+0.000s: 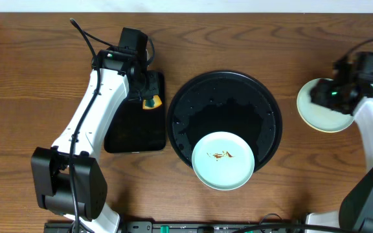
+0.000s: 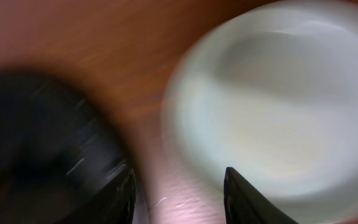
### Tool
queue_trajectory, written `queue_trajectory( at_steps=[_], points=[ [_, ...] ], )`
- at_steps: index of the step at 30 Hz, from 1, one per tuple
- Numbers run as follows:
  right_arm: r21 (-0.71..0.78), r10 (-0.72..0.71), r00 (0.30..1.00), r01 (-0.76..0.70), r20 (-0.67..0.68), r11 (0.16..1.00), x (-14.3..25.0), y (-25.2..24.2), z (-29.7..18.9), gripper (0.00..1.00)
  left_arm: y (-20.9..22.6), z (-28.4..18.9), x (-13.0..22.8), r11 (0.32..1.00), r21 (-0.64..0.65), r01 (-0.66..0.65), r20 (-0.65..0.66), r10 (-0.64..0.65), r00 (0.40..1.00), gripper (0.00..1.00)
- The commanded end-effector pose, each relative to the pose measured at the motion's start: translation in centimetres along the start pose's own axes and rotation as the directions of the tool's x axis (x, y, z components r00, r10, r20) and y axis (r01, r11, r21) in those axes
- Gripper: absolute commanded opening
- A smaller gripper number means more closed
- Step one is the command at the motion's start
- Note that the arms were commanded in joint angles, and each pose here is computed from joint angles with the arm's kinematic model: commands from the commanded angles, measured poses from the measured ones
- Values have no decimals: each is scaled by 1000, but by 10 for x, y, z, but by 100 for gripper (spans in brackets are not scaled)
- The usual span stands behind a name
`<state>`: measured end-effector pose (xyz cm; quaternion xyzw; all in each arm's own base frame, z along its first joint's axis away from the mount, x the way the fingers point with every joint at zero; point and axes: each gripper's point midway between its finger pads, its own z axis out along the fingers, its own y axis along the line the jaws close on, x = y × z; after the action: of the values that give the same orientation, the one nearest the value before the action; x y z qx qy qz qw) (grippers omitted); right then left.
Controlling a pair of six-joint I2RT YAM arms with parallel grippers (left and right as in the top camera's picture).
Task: Clean dirty plates on tray and stack at the side
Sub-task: 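Move the right gripper to the rim of the lower blue plate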
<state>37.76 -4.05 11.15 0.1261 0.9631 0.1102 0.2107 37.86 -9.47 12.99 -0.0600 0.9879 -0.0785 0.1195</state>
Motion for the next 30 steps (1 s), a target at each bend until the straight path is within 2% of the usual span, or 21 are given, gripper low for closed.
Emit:
queue_trajectory(
  at_steps=[1,5,10,14,20,23,28,30],
  points=[
    [-228,-142,986,118,-90,966,32,67,-3,43,4,-6,-1,1000,-10,6,14,-6,1000,8],
    [-261,-252,940,190,-229,946,83,99,5,43,4,-6,-1,1000,-10,6,14,-6,1000,8],
    [-219,-319,874,252,-367,943,142,110,18,43,4,-6,-1,1000,-10,6,14,-6,1000,8],
    [-197,-333,851,274,-407,941,173,111,33,37,4,-6,-1,1000,-9,6,14,-6,1000,7],
    [-30,-243,870,255,-429,967,197,84,53,27,4,-6,0,1000,-10,7,11,-6,1000,8],
    [-22,-233,874,248,-426,969,203,80,58,22,4,-6,0,1000,-11,7,11,-6,1000,7],
    [-28,-237,878,248,-416,968,203,80,61,3,4,-6,0,1000,-11,7,11,-6,1000,8],
    [-36,-243,887,249,-393,968,198,83,63,1,2,-6,1,1000,1,6,7,-6,1000,7]
  ],
)
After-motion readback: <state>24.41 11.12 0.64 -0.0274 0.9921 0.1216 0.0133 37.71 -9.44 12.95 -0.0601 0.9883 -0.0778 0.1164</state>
